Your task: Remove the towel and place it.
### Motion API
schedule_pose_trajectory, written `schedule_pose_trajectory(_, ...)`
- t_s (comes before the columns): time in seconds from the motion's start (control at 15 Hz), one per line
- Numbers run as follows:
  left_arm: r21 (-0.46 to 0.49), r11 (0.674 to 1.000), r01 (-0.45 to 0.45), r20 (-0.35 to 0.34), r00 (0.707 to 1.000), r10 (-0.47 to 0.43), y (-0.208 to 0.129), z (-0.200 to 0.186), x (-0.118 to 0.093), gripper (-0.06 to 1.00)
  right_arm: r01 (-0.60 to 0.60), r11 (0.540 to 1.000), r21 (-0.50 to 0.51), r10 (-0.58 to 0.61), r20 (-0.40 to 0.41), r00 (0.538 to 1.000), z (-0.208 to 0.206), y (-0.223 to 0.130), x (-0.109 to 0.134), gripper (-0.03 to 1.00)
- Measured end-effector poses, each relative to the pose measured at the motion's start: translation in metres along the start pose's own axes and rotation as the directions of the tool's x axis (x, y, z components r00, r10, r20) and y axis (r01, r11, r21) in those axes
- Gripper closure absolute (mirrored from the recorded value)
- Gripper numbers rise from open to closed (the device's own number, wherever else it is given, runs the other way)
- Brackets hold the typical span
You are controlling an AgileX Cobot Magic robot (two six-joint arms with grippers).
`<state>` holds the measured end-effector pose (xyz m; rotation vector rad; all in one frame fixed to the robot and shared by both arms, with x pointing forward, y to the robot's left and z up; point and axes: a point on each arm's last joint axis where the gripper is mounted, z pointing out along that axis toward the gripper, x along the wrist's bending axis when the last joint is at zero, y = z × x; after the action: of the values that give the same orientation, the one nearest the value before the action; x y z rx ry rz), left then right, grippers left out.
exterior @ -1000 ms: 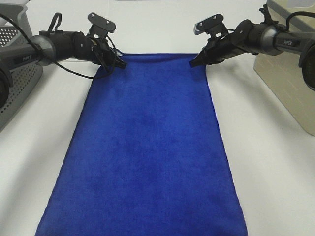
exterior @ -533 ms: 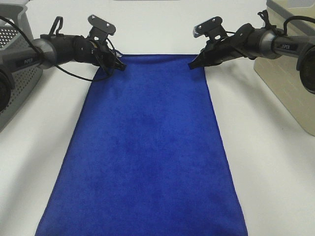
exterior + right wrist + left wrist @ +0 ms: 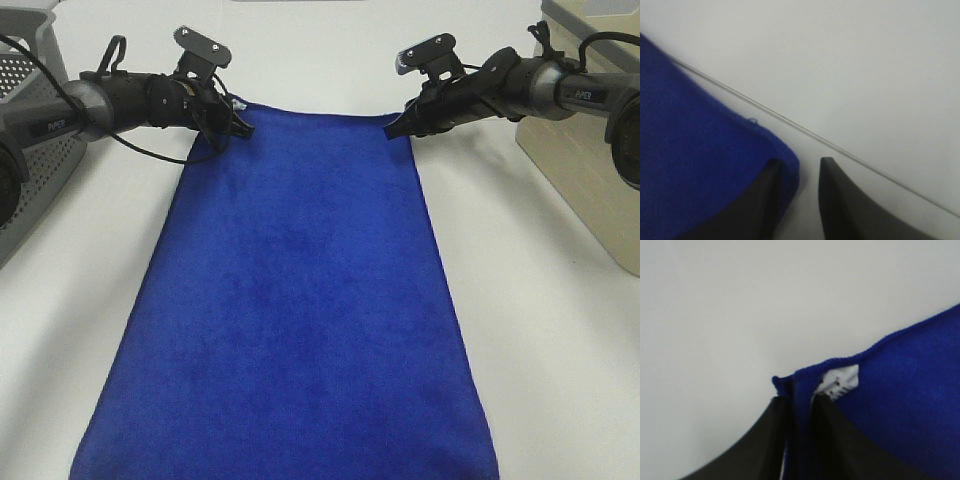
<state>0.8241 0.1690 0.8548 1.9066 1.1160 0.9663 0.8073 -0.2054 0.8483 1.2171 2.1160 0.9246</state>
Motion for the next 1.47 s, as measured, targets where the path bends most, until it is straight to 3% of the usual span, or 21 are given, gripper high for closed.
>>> schedule_pose_trajectory(0.2, 0.006, 0.999, 0.041, -0.011, 0.999, -0.040, -0.003, 0.000, 0.008, 0.43, -0.001, 0.999, 0.041, 0.003, -0.053, 0.999, -0.001, -0.004, 0.003, 0.46)
schedule_pose_trajectory(0.33, 0.013, 0.998, 0.055, -0.012, 0.998, -0.055, -0.004, 0.000, 0.010, 0.26, 0.001, 0.999, 0.053, 0.003, -0.076, 0.997, -0.003, -0.002, 0.005, 0.43)
schedule_pose_trajectory(0.47, 0.079, 0.995, 0.061, 0.010, 0.998, -0.062, -0.004, -0.004, 0.009, 0.19, -0.014, 0.998, 0.063, 0.021, -0.113, 0.993, -0.023, 0.018, 0.005, 0.42)
schedule_pose_trajectory(0.73, 0.247, 0.967, 0.060, 0.071, 0.994, -0.080, 0.033, -0.040, 0.017, 0.18, -0.153, 0.957, 0.245, 0.198, -0.172, 0.965, -0.078, 0.052, 0.011, 0.37)
schedule_pose_trajectory(0.8, 0.304, 0.950, 0.068, 0.087, 0.991, -0.099, 0.046, -0.056, 0.020, 0.18, -0.218, 0.918, 0.332, 0.280, -0.151, 0.948, -0.099, 0.060, 0.012, 0.34)
schedule_pose_trajectory(0.93, 0.430, 0.896, 0.113, 0.100, 0.980, -0.172, 0.074, -0.094, 0.026, 0.18, -0.307, 0.847, 0.435, 0.375, -0.078, 0.924, -0.145, 0.081, 0.012, 0.32)
schedule_pose_trajectory(1.07, 0.522, 0.837, 0.166, 0.085, 0.966, -0.244, 0.100, -0.135, 0.032, 0.18, -0.321, 0.814, 0.484, 0.396, -0.058, 0.916, -0.185, 0.097, 0.015, 0.31)
schedule_pose_trajectory(1.2, 0.573, 0.791, 0.212, 0.048, 0.955, -0.291, 0.120, -0.169, 0.038, 0.18, -0.327, 0.823, 0.466, 0.397, -0.059, 0.916, -0.225, 0.117, 0.018, 0.31)
schedule_pose_trajectory(1.33, 0.532, 0.803, 0.269, -0.025, 0.953, -0.302, 0.141, -0.197, 0.052, 0.18, -0.322, 0.851, 0.415, 0.367, -0.031, 0.930, -0.256, 0.132, 0.016, 0.31)
schedule_pose_trajectory(1.47, 0.472, 0.817, 0.331, -0.108, 0.942, -0.319, 0.155, -0.225, 0.082, 0.18, -0.320, 0.878, 0.355, 0.327, 0.042, 0.944, -0.291, 0.144, 0.011, 0.31)
